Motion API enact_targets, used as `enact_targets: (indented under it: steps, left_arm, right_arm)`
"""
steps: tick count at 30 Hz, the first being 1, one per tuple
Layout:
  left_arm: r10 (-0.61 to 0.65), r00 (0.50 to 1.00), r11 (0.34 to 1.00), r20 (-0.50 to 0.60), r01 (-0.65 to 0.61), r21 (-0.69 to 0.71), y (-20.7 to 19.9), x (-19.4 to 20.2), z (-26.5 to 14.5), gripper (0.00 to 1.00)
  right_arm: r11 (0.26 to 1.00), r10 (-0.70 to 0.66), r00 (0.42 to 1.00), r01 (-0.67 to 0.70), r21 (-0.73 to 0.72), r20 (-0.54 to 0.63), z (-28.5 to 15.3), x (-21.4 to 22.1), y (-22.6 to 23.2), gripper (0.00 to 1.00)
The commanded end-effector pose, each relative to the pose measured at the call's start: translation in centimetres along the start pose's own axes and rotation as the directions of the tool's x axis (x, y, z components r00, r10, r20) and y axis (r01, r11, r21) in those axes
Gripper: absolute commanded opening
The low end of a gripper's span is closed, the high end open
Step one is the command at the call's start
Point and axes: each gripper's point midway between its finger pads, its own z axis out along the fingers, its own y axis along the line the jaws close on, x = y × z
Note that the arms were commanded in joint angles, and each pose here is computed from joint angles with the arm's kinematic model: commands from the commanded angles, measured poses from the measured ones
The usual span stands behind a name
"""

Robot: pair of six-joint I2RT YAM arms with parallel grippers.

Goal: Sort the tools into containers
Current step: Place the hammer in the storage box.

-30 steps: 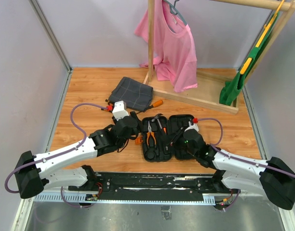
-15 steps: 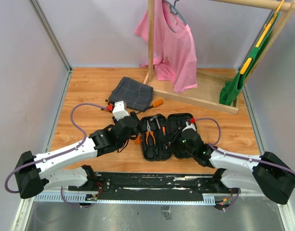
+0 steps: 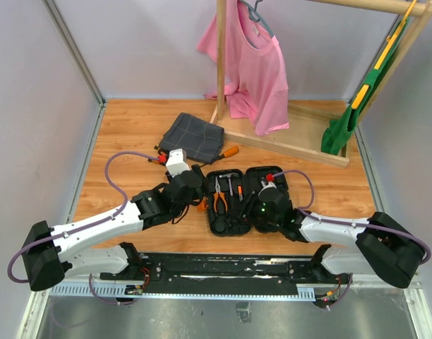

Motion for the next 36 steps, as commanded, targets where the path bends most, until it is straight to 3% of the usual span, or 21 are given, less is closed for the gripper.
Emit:
enact_targets:
  steps: [1, 14, 24, 28, 36]
  left_arm:
    - [-0.003, 1.0, 1.0, 0.0, 0.003, 0.009, -0.4, 0.3, 0.2, 0.61]
    - [0.006, 1.0, 1.0, -0.011, -0.005, 0.008, -0.2, 0.9, 0.5, 0.61]
    - [0.029, 0.999, 1.0, -0.016, -0.029, 0.007, 0.1, 1.3, 0.6, 0.62]
    - [0.063, 0.997, 0.997, -0.034, -0.061, 0.047, -0.6, 1.6, 1.1, 0.62]
    - [0.067, 0.991, 0.99, -0.119, -0.051, 0.134, -1.9, 1.5, 4.2, 0.56]
  right_arm:
    - [0.998, -0.061, 0.998, 0.06, -0.028, -0.014, 0.0, -0.5, 1.5, 0.42]
    - [0.938, -0.324, 0.944, 0.311, 0.151, 0.067, -2.9, -4.0, 0.7, 0.53]
    - [0.804, -0.579, 0.81, 0.551, 0.223, 0.086, -5.2, -7.2, 2.4, 0.54]
    - [0.769, -0.621, 0.783, 0.605, 0.208, 0.017, -4.4, -6.5, 2.4, 0.47]
    - [0.778, -0.602, 0.793, 0.609, 0.156, -0.097, -1.3, -4.5, 2.0, 0.31]
